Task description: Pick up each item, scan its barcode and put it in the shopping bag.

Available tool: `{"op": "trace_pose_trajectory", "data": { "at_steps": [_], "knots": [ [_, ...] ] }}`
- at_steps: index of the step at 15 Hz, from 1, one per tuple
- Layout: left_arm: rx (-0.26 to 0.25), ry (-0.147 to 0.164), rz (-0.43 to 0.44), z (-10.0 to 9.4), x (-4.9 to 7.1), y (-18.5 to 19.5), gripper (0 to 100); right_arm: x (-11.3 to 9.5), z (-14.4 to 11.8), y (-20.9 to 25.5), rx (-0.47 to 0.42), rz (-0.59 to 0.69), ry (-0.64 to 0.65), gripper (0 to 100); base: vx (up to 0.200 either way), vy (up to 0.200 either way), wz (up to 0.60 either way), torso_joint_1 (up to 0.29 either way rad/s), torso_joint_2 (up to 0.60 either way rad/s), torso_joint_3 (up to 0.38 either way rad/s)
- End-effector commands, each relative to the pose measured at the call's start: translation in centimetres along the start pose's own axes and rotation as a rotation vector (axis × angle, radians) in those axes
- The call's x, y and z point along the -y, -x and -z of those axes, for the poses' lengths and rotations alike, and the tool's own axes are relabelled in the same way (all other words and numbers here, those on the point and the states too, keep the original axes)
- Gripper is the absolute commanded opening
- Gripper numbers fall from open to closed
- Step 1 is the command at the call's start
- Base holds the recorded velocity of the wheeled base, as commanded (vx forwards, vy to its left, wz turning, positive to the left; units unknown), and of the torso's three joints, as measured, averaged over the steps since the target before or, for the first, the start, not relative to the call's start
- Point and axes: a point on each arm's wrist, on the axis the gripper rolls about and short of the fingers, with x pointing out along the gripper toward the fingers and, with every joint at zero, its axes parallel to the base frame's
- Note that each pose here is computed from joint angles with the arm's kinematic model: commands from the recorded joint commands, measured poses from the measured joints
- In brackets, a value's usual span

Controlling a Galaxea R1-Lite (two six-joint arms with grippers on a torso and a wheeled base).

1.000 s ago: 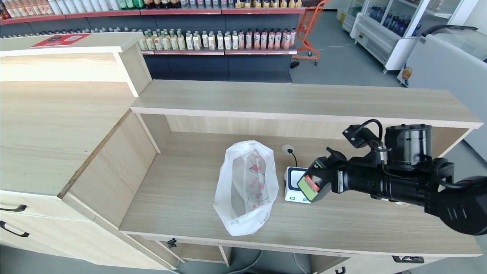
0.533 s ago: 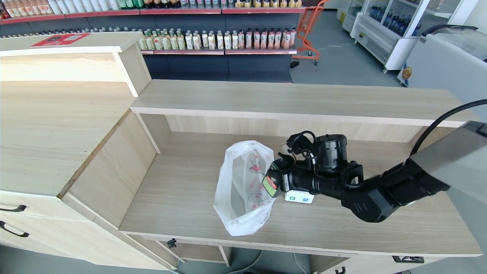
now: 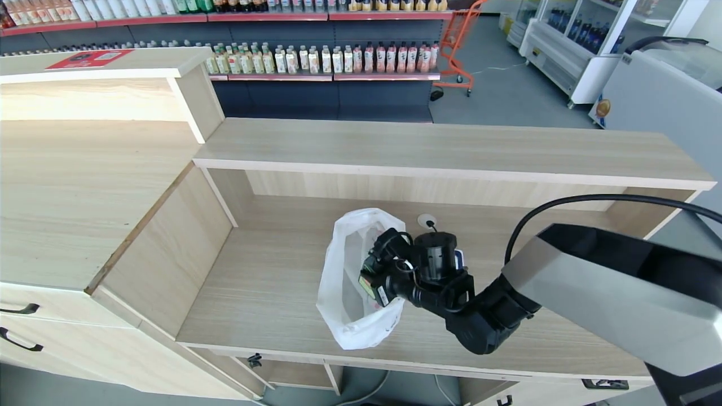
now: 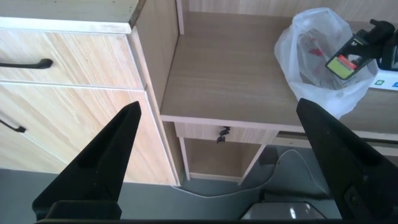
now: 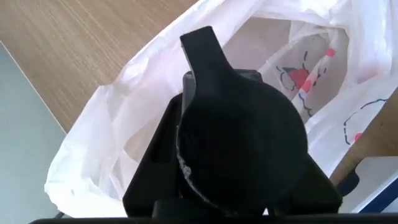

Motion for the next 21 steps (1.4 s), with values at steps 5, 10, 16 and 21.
{"op": "trace_pose_trajectory", "data": {
  "at_steps": [5, 10, 16, 21],
  "knots": [
    [0.000, 0.000, 0.000, 0.0, 0.0, 0.0, 100, -1.8, 3.3, -1.0, -0.073, -0.044, 0.030, 100, 0.000, 0.000, 0.00, 0.000, 0.00, 0.000],
    [0.000, 0.000, 0.000, 0.0, 0.0, 0.0, 100, -0.3, -2.5, 1.8, -0.029, -0.026, -0.175, 100, 0.000, 0.000, 0.00, 0.000, 0.00, 0.000],
    [0.000, 0.000, 0.000, 0.0, 0.0, 0.0, 100, 5.3, -7.8, 18.1, -0.062, 0.049, -0.586, 100, 0.000, 0.000, 0.00, 0.000, 0.00, 0.000],
    [0.000, 0.000, 0.000, 0.0, 0.0, 0.0, 100, 5.6, -8.2, 30.2, -0.225, 0.302, -0.648, 100, 0.000, 0.000, 0.00, 0.000, 0.00, 0.000]
  ]
}}
